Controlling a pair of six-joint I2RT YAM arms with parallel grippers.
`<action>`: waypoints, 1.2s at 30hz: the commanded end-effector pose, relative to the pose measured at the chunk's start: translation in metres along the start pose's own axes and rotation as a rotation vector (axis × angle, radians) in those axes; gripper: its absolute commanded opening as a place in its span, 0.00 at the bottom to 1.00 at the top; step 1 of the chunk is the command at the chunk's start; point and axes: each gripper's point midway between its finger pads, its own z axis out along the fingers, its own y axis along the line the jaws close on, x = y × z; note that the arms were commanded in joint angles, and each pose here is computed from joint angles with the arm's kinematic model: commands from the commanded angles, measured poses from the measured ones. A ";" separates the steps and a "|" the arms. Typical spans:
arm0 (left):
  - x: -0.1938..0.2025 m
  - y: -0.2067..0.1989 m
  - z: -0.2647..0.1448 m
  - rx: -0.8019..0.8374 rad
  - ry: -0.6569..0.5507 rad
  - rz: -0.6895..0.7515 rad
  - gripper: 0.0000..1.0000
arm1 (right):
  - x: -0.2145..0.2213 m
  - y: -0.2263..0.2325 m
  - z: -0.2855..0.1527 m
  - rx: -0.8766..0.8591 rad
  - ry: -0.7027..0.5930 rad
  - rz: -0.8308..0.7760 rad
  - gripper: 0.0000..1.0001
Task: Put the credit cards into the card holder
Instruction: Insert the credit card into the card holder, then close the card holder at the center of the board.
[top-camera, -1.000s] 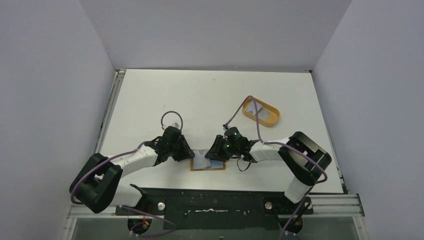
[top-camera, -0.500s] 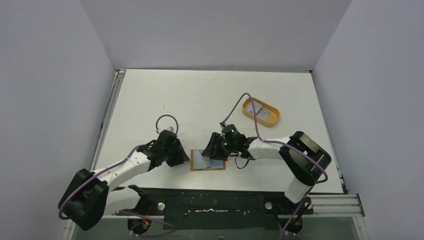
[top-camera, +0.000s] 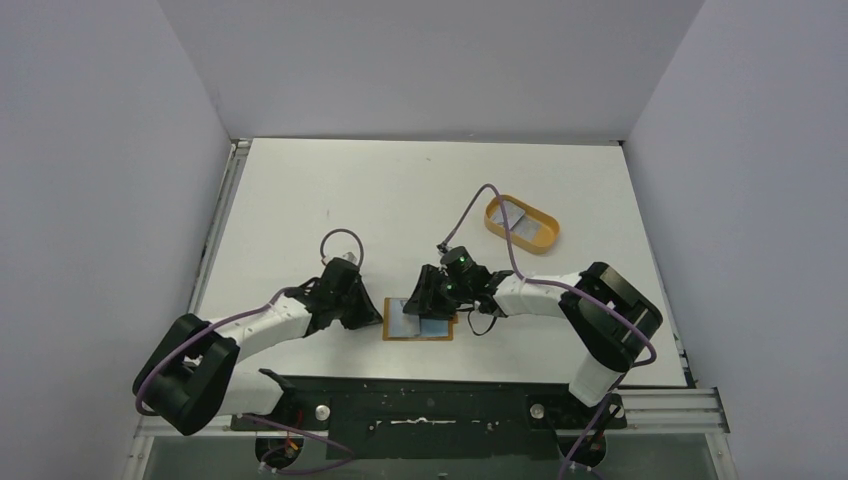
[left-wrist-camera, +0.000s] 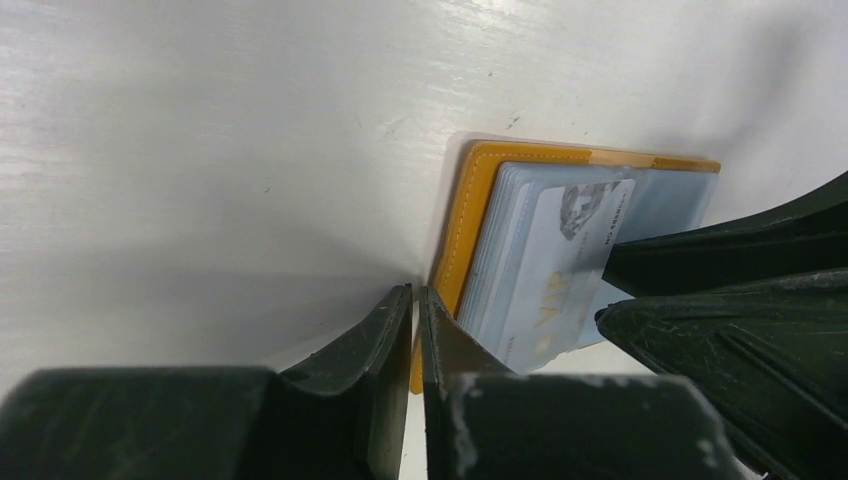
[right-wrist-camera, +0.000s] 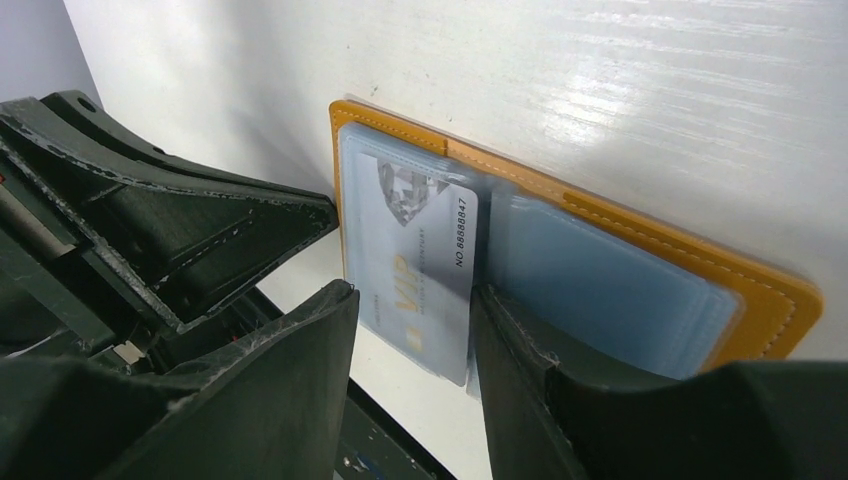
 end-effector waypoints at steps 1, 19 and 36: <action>0.013 0.016 0.006 -0.058 0.038 0.012 0.06 | -0.004 0.021 0.000 -0.042 -0.010 -0.031 0.46; 0.006 0.012 -0.009 -0.056 -0.011 0.023 0.11 | -0.016 0.019 -0.056 0.125 -0.078 -0.175 0.64; -0.014 -0.049 -0.033 0.113 -0.055 0.132 0.44 | -0.018 -0.065 -0.102 0.239 -0.166 -0.102 0.61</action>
